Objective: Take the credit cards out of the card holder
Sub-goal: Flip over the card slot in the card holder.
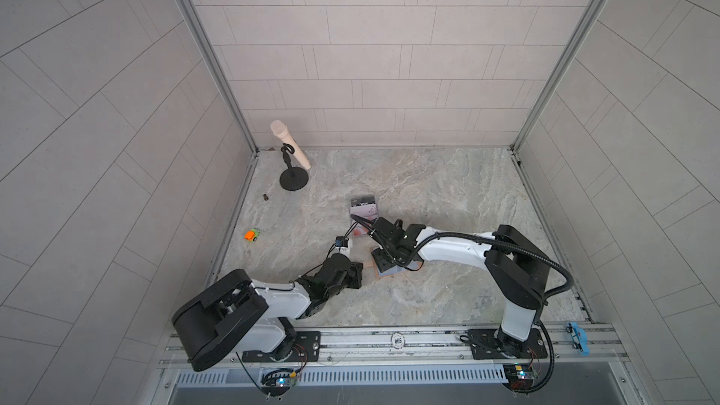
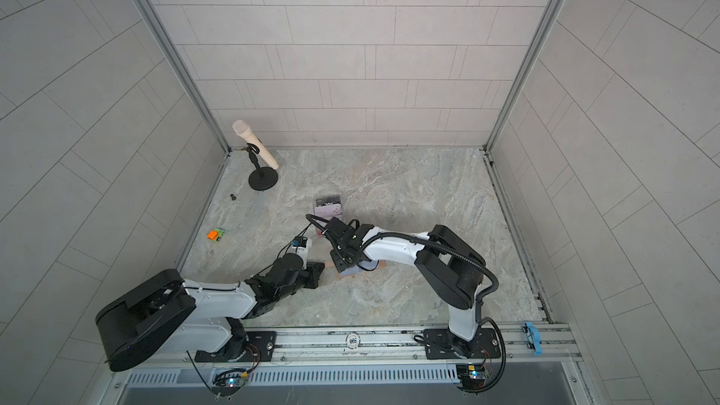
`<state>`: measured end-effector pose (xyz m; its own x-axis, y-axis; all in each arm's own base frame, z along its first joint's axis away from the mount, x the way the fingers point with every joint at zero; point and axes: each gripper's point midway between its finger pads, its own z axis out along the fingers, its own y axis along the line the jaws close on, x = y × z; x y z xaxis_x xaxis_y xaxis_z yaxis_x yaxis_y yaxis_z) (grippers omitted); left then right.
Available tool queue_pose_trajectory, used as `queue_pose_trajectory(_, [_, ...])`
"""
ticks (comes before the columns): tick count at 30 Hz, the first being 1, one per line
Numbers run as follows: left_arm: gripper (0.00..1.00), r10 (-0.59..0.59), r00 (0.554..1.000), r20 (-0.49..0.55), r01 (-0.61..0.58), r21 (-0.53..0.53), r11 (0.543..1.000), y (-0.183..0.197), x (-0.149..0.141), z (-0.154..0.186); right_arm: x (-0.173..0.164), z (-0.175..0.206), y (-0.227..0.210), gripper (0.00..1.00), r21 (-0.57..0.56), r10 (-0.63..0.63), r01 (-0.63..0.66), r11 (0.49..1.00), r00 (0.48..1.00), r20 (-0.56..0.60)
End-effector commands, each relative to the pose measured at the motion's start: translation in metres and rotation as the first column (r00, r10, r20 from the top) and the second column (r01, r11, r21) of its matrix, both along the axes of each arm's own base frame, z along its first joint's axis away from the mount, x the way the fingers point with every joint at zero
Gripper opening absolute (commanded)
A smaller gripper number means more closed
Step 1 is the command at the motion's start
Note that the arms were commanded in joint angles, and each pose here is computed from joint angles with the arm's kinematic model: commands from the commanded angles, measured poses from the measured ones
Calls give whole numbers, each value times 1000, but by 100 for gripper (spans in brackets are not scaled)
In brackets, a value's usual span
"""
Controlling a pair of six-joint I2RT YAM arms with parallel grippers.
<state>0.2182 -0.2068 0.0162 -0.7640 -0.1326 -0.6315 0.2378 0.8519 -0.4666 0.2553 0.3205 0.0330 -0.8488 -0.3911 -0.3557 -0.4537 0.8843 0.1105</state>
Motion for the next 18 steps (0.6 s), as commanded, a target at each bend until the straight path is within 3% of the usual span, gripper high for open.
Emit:
queue_pose_trajectory(1, [13,2,998,-66,2,60,998,13,-14,-23,0,-5,-8,53,-53,-24,25,998,1000,8])
queue_pose_trajectory(10, [14,1,998,-70,4,62,998,11,-13,-23,-1,-13,-16,41,-98,-33,34,995,999,10])
queue_pose_trajectory(18, [14,-4,997,-77,9,68,998,10,-13,-24,0,-5,-11,46,-79,-21,22,997,1000,14])
